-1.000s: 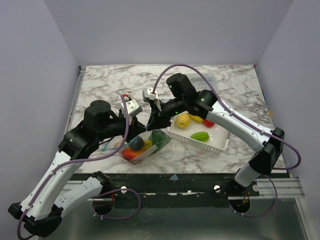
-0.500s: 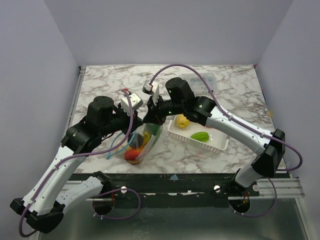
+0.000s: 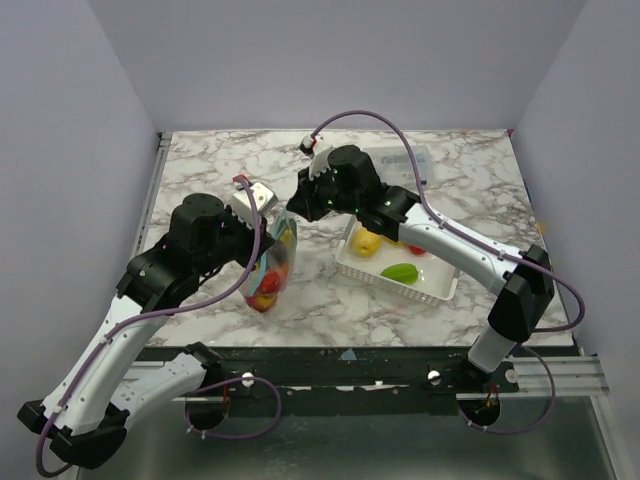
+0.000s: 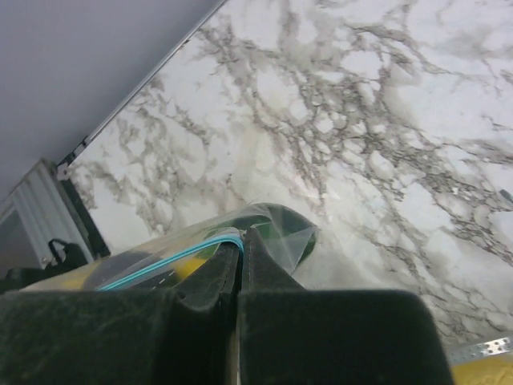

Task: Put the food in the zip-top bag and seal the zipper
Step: Zip the zipper food storage bag at the center of the board.

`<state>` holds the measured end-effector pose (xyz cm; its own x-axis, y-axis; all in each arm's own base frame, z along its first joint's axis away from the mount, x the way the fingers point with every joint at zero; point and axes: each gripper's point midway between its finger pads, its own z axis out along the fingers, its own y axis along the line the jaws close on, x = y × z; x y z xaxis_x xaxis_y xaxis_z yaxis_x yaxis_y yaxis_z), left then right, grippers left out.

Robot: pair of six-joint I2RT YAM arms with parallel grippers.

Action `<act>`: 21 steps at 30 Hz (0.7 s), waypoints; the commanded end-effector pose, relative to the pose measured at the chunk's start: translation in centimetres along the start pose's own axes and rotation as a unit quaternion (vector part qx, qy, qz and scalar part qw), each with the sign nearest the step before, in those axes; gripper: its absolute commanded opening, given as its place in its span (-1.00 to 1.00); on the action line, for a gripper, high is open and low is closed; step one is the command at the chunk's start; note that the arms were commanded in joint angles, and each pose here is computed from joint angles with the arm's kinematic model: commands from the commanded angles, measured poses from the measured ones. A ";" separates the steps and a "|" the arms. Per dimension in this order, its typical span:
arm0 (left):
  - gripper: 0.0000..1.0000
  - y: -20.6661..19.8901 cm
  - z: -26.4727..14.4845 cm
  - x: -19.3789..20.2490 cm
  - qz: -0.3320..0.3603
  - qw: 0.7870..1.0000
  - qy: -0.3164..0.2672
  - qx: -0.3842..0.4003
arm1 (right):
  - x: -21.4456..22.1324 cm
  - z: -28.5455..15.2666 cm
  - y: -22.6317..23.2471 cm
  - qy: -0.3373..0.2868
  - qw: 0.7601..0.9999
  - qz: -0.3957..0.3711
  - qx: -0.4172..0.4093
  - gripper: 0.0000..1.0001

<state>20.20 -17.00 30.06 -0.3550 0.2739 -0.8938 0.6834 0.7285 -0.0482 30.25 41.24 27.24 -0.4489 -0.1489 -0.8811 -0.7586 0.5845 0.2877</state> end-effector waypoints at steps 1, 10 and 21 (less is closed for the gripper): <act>-1.00 -1.2 -2.7 0.2 -0.010 1.000 -0.005 0.015 | -3.3 0.9 -10.0 -0.069 0.984 0.029 0.161 -1.00; -1.00 -0.4 -2.3 1.8 -0.007 1.000 0.010 -0.007 | -3.4 3.3 -13.9 -0.068 0.979 0.037 0.190 -1.00; -1.00 0.7 -1.9 3.4 -0.003 0.999 0.024 -0.035 | -2.2 4.4 -15.9 -0.051 0.978 0.046 0.199 -0.99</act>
<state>19.93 -14.94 27.90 -0.3862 0.2971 -0.8733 0.6239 0.7814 -0.0101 40.65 39.31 22.50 -0.4938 -0.0724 -0.8665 -0.5844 0.7656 0.2691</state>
